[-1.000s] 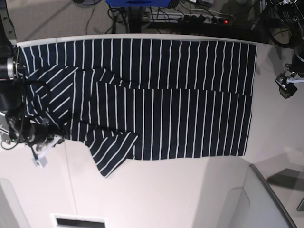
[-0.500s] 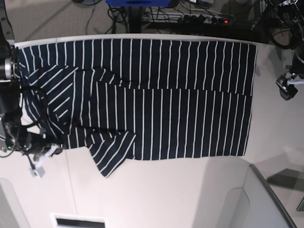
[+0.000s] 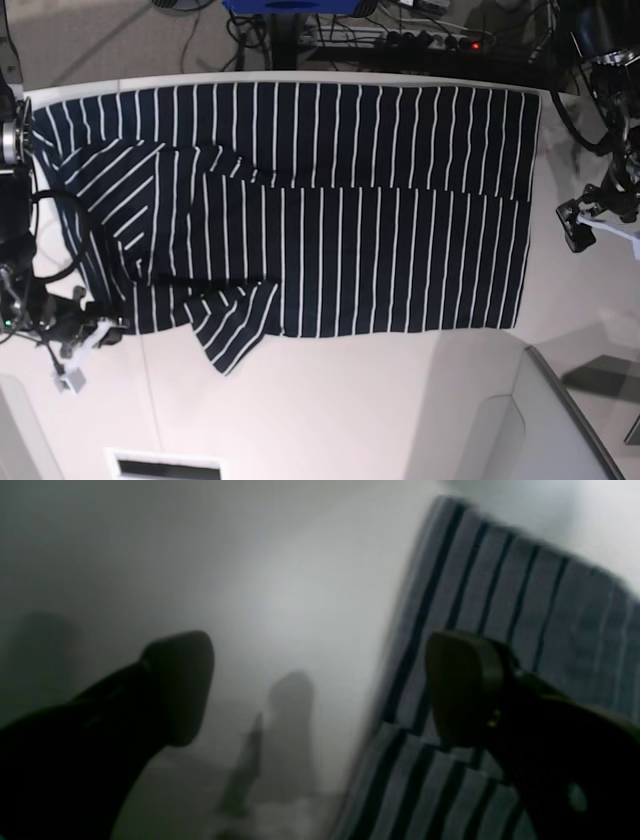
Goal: Layout the t-shirt on the table in an organized manner, then fold the t-shirt properly
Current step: 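Grasp the shirt's hem-side corners with both grippers, then lift the hem-side corners and fold them toward the collar edge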
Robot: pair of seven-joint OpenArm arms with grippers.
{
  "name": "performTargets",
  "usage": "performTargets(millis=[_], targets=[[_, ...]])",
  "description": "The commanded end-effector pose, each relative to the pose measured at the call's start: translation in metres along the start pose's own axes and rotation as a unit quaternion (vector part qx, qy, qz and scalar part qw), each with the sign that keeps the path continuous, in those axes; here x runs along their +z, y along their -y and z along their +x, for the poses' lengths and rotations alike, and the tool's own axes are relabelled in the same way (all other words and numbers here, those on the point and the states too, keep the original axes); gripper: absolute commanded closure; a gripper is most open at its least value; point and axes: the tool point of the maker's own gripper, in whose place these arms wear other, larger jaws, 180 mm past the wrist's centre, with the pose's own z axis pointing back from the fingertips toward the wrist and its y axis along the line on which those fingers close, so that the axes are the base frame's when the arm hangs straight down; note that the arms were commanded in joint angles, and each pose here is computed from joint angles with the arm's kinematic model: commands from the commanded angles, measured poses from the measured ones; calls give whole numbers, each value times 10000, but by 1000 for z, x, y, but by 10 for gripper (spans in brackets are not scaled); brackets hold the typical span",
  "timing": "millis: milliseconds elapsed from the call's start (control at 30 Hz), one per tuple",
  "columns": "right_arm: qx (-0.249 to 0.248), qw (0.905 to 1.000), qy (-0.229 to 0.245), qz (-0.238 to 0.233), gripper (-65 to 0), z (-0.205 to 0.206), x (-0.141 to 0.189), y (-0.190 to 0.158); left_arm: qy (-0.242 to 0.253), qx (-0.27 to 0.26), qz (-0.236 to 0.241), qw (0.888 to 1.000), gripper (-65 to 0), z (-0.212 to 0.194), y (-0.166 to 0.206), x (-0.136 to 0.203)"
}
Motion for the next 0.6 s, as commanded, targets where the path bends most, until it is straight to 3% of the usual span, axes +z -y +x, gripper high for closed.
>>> performTargets(millis=[0,167,400,567], targets=[[38,9994,350,-41,0,29,10,7,223,-90,14,9997,-650,18,3,-2],[25,9995,297,-41,0,20,9,7,-99,-423,18,9991,-650,24,31,-40],[-7,9998,212,-61,0,10,9,10,-604,-66,-318,9976,-650,41,72,-87],[-18,9999,158,-47,0,3,8,11,-515,365,-385,9973,-650,52,85,-111]])
